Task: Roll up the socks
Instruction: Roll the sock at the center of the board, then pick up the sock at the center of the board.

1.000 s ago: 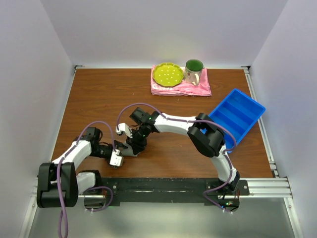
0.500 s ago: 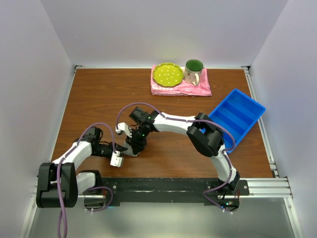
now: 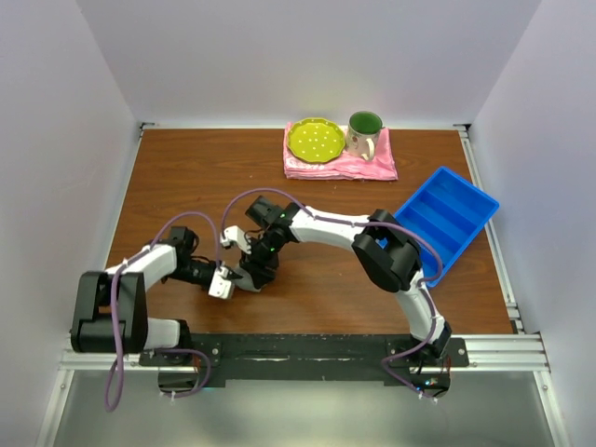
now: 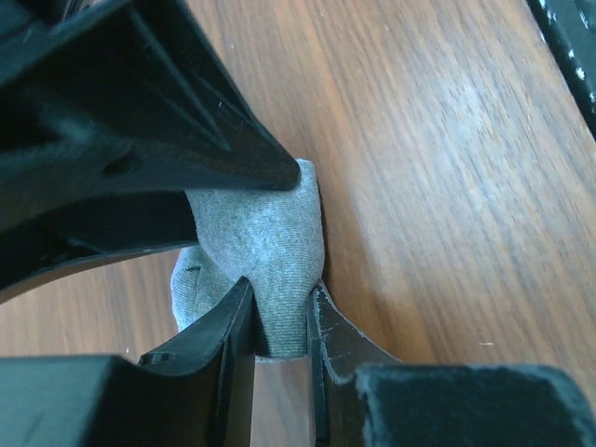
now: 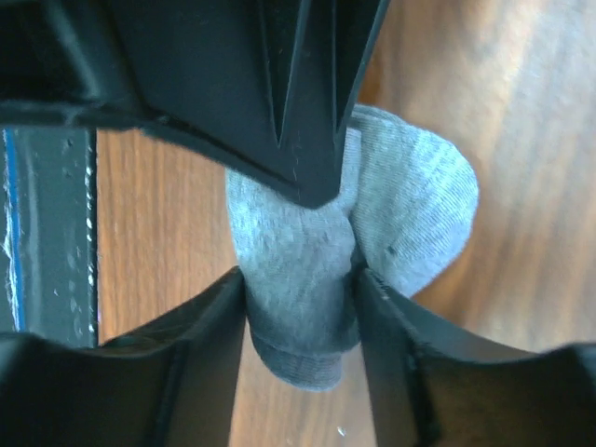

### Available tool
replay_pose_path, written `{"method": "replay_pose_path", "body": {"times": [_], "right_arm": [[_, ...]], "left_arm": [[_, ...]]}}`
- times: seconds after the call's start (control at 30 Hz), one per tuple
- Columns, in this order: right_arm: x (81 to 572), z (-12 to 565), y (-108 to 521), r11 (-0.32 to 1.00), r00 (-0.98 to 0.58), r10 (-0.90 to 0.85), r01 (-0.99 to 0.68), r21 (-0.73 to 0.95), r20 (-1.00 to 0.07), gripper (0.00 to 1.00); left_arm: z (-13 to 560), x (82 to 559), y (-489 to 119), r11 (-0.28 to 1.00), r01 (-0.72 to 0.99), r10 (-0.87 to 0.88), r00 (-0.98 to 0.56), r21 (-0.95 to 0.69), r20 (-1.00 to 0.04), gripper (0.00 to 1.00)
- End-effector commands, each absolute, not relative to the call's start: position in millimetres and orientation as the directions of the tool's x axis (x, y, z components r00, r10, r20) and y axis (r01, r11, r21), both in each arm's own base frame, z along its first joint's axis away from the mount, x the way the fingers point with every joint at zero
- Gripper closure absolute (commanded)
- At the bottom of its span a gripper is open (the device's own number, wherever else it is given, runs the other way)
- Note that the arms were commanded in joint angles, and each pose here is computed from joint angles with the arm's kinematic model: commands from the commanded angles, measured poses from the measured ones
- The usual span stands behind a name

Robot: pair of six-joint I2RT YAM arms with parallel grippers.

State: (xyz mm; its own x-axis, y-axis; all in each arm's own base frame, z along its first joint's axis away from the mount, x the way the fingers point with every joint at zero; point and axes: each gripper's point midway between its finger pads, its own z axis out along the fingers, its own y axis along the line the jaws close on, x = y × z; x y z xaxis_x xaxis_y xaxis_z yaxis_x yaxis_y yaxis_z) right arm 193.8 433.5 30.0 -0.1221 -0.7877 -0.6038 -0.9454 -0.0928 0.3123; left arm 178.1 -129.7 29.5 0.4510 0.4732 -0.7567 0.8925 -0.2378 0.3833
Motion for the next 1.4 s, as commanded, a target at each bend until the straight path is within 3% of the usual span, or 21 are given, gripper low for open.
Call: {"method": "replay_pose_path", "body": {"times": [0.0, 0.23, 0.27, 0.4, 0.93, 1.37], "right_arm": [[234.7, 47.3, 413.4, -0.070, -0.113, -0.788, -0.960, 0.270, -0.605, 0.42], [268.8, 80.7, 417.7, -0.039, -0.216, -0.724, -0.935, 0.352, -0.655, 0.30], [272.5, 82.8, 418.2, -0.037, -0.235, -0.712, -0.929, 0.370, -0.662, 0.24], [275.9, 61.1, 427.7, -0.005, -0.319, -0.717, -0.887, 0.462, -0.620, 0.17], [225.0, 31.0, 423.4, -0.038, -0.441, -0.752, -0.712, 0.701, -0.489, 0.14], [189.4, 21.2, 425.2, -0.040, -0.400, -0.795, -0.715, 0.698, -0.455, 0.16]], "left_arm": [[34.3, 175.0, -134.6, -0.330, 0.891, 0.422, 0.436, 0.313, -0.795, 1.00], [34.4, 191.1, -134.5, -0.329, 0.915, 0.427, 0.363, 0.231, -0.828, 1.00], [33.5, 191.3, -134.2, -0.329, 0.916, 0.429, 0.360, 0.229, -0.828, 1.00], [31.4, 190.9, -134.7, -0.330, 0.915, 0.434, 0.364, 0.230, -0.824, 1.00], [26.0, 192.6, -140.7, -0.322, 0.911, 0.466, 0.388, 0.256, -0.795, 1.00], [24.5, 196.3, -142.5, -0.309, 0.912, 0.478, 0.394, 0.270, -0.785, 1.00]]}}
